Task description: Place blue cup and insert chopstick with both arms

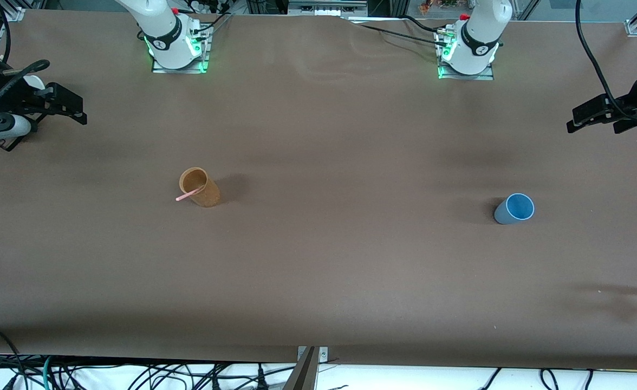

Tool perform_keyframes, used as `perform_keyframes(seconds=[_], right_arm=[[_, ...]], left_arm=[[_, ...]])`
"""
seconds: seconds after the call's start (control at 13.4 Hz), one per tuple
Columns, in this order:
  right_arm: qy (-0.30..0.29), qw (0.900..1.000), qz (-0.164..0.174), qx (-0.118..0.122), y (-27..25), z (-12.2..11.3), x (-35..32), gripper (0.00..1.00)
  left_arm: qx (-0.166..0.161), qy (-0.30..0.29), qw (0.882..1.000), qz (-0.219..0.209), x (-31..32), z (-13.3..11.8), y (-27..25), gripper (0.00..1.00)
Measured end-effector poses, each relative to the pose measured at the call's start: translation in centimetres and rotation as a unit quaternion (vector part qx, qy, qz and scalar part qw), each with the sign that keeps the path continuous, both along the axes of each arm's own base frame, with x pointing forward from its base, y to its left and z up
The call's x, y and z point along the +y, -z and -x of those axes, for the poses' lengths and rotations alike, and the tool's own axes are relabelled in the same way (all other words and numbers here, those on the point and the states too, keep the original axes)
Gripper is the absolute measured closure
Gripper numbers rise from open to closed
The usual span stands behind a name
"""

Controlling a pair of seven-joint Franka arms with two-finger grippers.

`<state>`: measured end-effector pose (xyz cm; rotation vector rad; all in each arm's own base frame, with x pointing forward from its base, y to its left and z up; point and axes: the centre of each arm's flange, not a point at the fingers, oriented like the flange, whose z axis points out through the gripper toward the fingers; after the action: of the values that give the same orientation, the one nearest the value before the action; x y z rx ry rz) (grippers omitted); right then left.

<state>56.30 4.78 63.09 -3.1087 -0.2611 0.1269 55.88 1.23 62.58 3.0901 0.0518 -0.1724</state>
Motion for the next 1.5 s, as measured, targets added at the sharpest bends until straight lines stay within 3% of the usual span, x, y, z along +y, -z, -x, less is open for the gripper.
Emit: perform_keyframes(seconds=[1.5], right_arm=[[-0.003,1.000,0.000,0.004,0.27,-0.04,0.29,0.00]], left_arm=[[0.002,0.007,1.000,-0.002,0.07,-0.12,0.24,0.00]])
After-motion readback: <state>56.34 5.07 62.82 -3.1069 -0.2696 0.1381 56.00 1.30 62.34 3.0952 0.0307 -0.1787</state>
